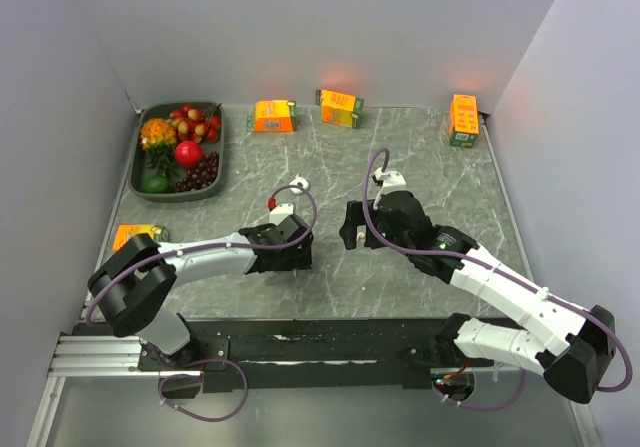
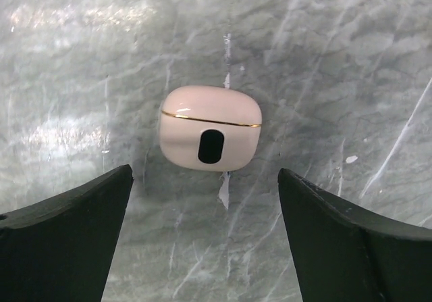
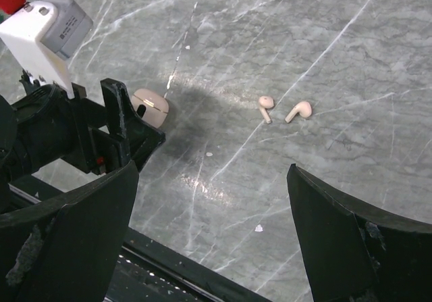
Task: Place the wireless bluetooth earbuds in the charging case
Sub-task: Pick up the charging case at the center of the board, then open the charging case.
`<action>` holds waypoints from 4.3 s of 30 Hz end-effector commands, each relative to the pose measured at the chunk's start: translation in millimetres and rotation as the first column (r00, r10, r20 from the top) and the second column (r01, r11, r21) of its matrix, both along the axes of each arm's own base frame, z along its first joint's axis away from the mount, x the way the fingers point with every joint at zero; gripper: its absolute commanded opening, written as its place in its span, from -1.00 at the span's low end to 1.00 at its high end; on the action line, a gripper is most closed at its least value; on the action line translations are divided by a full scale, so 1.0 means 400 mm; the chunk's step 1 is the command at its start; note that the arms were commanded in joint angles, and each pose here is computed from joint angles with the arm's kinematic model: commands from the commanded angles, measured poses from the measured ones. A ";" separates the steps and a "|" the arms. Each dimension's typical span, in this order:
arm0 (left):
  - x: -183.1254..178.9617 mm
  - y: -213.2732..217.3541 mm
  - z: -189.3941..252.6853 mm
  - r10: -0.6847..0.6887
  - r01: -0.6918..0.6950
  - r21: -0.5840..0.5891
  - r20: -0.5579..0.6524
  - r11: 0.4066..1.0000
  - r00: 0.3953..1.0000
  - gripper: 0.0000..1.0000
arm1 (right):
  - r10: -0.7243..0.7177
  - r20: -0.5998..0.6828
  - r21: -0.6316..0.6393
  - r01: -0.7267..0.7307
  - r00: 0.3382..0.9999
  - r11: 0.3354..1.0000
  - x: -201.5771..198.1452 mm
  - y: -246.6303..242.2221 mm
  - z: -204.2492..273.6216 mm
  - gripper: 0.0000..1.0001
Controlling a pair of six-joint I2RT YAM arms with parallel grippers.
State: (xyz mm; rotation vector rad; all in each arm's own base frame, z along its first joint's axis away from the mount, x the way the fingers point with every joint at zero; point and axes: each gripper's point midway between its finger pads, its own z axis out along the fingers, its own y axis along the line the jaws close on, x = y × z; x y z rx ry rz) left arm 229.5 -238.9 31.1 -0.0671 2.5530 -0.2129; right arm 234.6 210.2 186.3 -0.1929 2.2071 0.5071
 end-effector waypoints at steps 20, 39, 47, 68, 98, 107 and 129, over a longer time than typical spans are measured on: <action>0.041 0.004 -0.045 -0.032 0.034 0.160 -0.016 0.987 0.999 0.54 | -0.020 0.025 -0.008 0.020 0.999 1.000 0.010 -0.014 0.010 0.99; 0.020 0.018 -0.042 -0.041 0.043 0.145 -0.021 0.988 0.999 0.43 | -0.030 0.024 -0.007 0.030 0.999 1.000 0.008 -0.019 0.006 0.99; 0.016 0.012 -0.037 -0.051 0.053 0.135 -0.020 0.989 0.998 0.37 | -0.030 0.025 -0.011 0.030 0.999 0.999 0.010 -0.019 0.005 0.99; 0.000 -0.084 0.353 -0.158 0.414 -0.310 0.605 0.856 0.781 -0.98 | 0.155 0.127 0.157 -0.174 0.980 0.972 -0.039 0.054 0.217 0.97; -0.048 -0.052 0.532 -0.274 0.561 0.168 0.956 0.810 0.109 -0.98 | 0.399 0.069 -0.159 -0.385 0.914 0.909 -0.051 0.244 0.264 0.74; -0.054 -0.053 0.531 -0.282 0.556 0.176 0.953 0.812 0.110 -0.98 | 0.473 0.000 -0.130 -0.469 0.881 0.874 -0.064 0.309 0.229 0.47; -0.065 -0.050 0.550 -0.262 0.562 0.161 0.960 0.811 0.104 -0.98 | 0.510 -0.083 -0.140 -0.517 0.856 0.845 -0.071 0.340 0.150 -0.06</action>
